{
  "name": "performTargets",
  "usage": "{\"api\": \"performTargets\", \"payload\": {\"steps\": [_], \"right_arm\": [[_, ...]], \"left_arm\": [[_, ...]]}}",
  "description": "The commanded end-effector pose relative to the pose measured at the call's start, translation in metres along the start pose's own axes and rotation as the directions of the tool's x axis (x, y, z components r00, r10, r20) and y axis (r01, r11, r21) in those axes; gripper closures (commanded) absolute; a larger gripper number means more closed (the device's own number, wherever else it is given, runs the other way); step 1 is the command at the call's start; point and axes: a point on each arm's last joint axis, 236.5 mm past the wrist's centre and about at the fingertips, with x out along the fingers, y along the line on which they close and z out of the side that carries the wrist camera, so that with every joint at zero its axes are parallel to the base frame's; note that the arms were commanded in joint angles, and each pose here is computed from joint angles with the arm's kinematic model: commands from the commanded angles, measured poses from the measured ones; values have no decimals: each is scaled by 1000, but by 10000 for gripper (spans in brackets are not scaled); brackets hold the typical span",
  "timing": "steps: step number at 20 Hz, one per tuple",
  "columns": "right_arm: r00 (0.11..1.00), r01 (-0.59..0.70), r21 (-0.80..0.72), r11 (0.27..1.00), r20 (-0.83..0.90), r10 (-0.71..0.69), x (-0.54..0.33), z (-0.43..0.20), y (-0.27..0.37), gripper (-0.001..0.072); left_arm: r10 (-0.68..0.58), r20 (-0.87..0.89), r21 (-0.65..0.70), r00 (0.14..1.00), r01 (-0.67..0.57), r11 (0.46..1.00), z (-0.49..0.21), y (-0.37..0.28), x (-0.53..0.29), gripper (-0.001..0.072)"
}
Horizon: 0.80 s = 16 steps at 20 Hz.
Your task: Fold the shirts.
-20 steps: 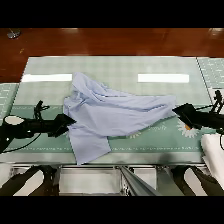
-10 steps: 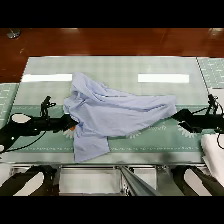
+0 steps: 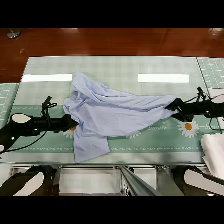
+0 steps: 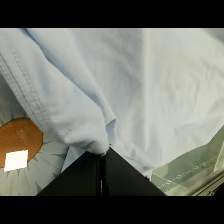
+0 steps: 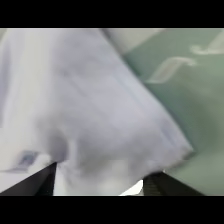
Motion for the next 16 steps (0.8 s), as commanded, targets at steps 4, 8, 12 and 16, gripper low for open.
{"api": "performTargets", "payload": {"steps": [4, 8, 12, 16], "right_arm": [[995, -66, -213, 975, -81, 49, -3, -3, 62, 688], [977, -51, -435, 899, 165, 135, -106, 60, 145, 688], [810, -7, -641, 767, 446, 380, -284, 88, 268, 689], [551, 95, -768, 633, 570, 609, -443, 20, 335, 689]], "left_arm": [[-36, -23, -55, 999, 35, 998, -3, -12, -2, 685], [-358, 170, 274, 918, 305, 912, 88, -138, -84, 686], [-576, 417, 637, 703, 226, 737, 163, -295, -260, 686], [-673, 533, 796, 512, -34, 604, 130, -399, -406, 686]]}}
